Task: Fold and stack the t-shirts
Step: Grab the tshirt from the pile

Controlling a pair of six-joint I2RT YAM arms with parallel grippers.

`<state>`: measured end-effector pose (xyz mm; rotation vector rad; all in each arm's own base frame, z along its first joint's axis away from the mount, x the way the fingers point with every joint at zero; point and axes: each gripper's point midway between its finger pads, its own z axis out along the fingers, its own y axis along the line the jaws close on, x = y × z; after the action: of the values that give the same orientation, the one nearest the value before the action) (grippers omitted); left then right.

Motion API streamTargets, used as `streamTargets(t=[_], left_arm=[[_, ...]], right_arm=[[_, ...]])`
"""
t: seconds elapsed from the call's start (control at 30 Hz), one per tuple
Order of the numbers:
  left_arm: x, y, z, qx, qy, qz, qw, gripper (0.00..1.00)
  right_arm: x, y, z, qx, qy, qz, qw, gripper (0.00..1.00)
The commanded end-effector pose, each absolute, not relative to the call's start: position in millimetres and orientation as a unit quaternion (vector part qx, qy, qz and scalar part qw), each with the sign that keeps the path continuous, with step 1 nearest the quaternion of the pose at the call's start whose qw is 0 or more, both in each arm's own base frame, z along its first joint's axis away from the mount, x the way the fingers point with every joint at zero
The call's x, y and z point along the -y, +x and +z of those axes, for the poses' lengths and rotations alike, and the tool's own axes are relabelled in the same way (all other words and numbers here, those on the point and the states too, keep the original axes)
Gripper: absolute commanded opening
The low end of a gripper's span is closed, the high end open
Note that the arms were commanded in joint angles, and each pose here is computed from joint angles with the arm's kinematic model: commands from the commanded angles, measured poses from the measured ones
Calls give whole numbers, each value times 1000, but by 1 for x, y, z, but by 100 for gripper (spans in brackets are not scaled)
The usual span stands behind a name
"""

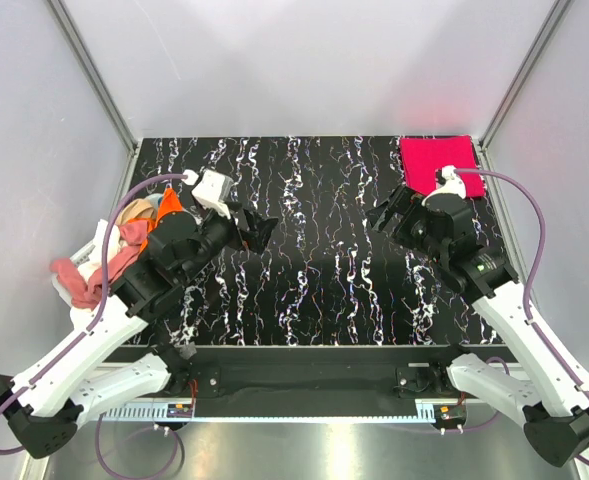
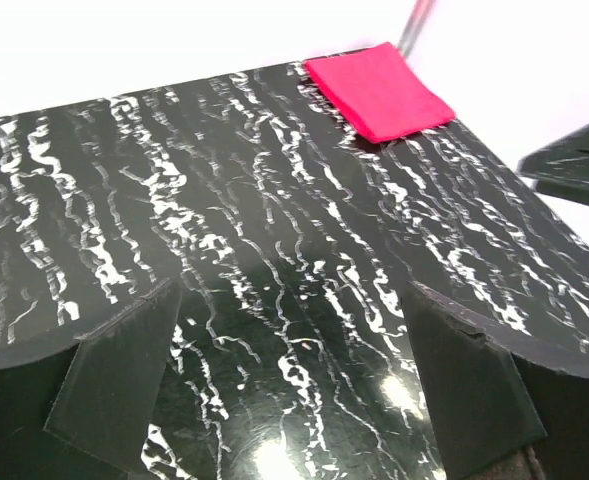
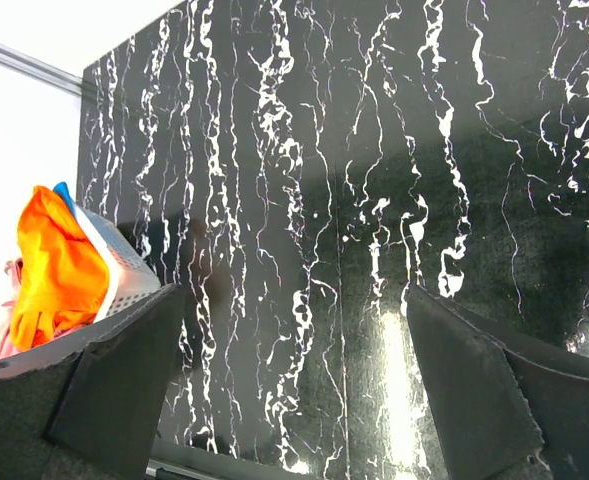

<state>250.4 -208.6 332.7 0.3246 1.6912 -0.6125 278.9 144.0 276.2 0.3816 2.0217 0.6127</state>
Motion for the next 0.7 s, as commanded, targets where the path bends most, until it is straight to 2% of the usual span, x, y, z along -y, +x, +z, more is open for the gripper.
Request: streamTargets(t=[0.0, 0.17, 0.33, 0.43, 0.57, 0.6, 0.67], left_arm=[[192, 260, 365, -714, 107, -237, 650, 99], [130, 282, 367, -727, -1, -117, 677, 99], [56, 278, 347, -770, -80, 0, 633, 99], [19, 272, 318, -796, -139, 23, 588, 99], [2, 278, 274, -831, -179, 21, 526, 98], [-3, 278, 263, -841, -187, 28, 506, 96], [-9, 285, 244, -860, -199, 38, 468, 85]], right_arm=[[-137, 279, 295, -804, 178, 259, 505, 100], [-139, 270, 296, -802, 174, 277, 501, 100], [-147, 260, 301, -797, 159, 308, 495, 100], [-151, 256, 301, -796, 148, 321, 491, 100], [-156, 256, 293, -801, 137, 325, 484, 100], [-158, 255, 292, -803, 134, 327, 480, 100], [-160, 254, 290, -805, 131, 332, 475, 100]])
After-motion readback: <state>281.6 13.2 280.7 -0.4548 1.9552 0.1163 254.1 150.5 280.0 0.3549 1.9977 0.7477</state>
